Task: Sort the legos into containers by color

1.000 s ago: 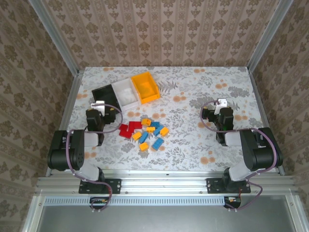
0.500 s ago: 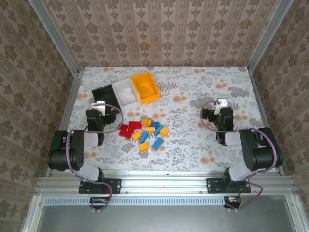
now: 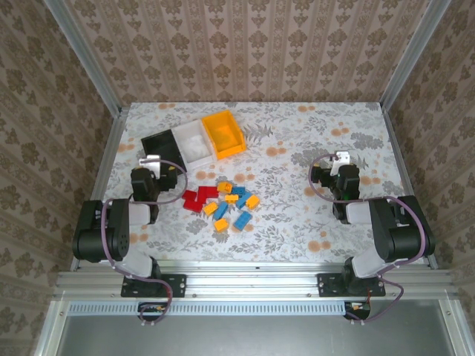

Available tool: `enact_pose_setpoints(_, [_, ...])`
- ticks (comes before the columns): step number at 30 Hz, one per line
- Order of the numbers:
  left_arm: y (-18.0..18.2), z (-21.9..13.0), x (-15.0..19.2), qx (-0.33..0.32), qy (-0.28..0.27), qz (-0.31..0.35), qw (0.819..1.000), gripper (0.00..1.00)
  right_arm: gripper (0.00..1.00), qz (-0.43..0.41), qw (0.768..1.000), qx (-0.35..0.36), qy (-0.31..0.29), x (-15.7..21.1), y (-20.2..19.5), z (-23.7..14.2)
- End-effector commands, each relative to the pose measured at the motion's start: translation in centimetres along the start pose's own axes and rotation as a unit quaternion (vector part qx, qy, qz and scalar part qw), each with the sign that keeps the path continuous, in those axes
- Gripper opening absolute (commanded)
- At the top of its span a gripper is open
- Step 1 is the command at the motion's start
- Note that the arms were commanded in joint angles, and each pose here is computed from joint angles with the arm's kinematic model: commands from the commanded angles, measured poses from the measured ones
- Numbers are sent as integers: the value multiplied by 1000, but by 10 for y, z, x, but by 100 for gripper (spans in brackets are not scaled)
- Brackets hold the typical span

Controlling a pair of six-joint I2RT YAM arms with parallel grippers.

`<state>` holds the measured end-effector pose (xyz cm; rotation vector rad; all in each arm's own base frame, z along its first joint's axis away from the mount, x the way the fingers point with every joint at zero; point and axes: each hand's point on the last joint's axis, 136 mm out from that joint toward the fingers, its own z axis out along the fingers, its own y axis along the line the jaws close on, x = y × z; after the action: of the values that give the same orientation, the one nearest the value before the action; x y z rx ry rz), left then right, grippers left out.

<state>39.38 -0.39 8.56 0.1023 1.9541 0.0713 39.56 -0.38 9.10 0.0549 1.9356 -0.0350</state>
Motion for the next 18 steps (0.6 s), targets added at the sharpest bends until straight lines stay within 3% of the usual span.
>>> enact_pose_setpoints(1, [-1,2,-11,9,-13,-2,1000,100,100,-1,1000,4,-8,-12,0,2])
enact_pose_setpoints(4, [-1,-7,-24,7,-18,2,1000,100,100,-25,999,29,12,-32,5,-8])
enact_pose_setpoints(8, [-15,-52,-65,22,-46,12,999,100,100,-45,998,20,30,-97,38,-45])
enact_pose_setpoints(10, [-21,-80,-90,34,-70,-6,997,100,100,-23,999,20,18,-129,54,-68])
enact_pose_setpoints(12, [-24,-106,-105,45,-82,-32,995,100,100,40,999,-32,16,-146,70,-78])
enact_pose_setpoints(16, [-1,-149,-115,6,-82,-185,979,100,100,220,965,-145,2,-147,101,-72])
enact_pose_setpoints(18, [14,-166,-99,-33,-55,-262,963,100,91,223,953,-203,18,-151,127,-68])
